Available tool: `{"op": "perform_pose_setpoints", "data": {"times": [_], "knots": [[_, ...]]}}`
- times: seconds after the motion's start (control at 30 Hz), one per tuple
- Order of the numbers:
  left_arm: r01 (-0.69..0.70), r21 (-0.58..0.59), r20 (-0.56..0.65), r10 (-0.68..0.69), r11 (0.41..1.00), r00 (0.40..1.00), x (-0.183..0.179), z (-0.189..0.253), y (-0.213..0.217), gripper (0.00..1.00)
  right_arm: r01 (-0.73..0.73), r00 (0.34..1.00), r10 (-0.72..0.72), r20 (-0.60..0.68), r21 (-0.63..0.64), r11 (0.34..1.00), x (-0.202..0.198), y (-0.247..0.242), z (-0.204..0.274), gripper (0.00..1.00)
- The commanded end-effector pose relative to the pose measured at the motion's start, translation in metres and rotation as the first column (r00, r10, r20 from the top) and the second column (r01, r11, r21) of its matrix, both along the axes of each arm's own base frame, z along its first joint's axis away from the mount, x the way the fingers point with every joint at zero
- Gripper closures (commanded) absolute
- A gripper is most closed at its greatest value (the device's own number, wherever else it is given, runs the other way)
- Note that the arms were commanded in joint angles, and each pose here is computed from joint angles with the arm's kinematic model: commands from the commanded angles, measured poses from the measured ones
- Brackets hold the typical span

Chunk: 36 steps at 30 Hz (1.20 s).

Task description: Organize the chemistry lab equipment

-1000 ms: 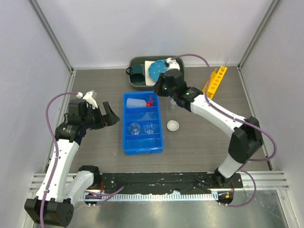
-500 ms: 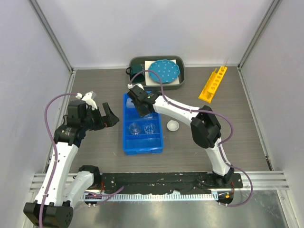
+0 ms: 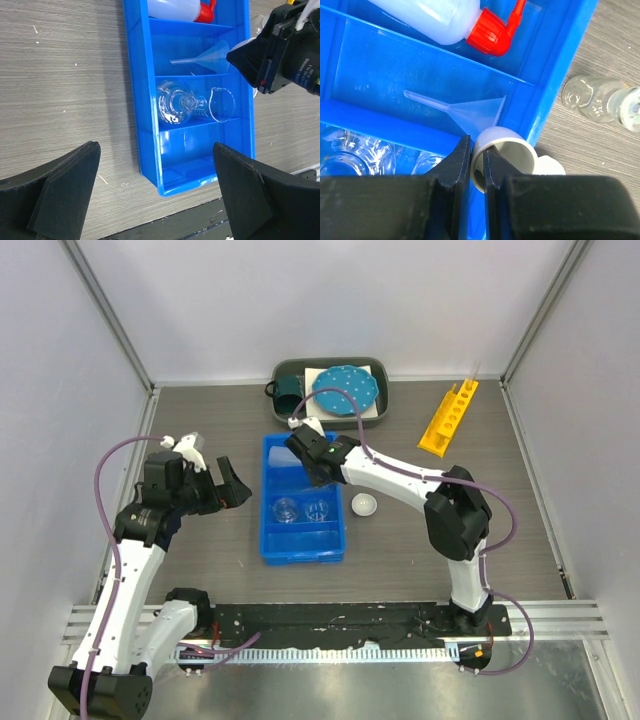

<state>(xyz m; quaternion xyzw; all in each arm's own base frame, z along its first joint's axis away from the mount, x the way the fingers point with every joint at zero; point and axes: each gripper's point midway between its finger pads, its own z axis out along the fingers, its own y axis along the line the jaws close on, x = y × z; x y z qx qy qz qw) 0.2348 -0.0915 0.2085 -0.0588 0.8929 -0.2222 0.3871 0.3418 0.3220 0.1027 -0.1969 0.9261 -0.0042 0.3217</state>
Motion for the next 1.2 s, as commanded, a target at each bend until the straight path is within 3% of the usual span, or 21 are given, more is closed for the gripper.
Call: {"op": "perform_pose_setpoints", "data": {"times": [0.0,0.57,0.97,1.17], "knots": [[0.01,0.014,0.042,-0.011,1.0,0.999,0.003,0.006,0.0,0.0,0.03,0.994,-0.036,0.099,0.064,0.997,0.009,-0.002,0.041,0.99],[0.008,0.03,0.045,-0.01,1.0,0.999,0.001,0.007,0.002,0.0,0.027,0.995,-0.03,0.097,0.028,0.999,0.018,0.007,0.041,0.99],[0.013,0.037,0.048,-0.014,0.999,0.999,0.001,0.006,0.0,0.0,0.016,0.999,-0.016,0.048,-0.009,1.0,0.01,0.006,0.016,0.99],[0.012,0.043,0.049,-0.015,0.999,0.999,0.0,0.006,0.001,0.0,-0.007,0.997,0.007,0.073,0.011,1.0,0.01,0.021,0.028,0.99]]}}
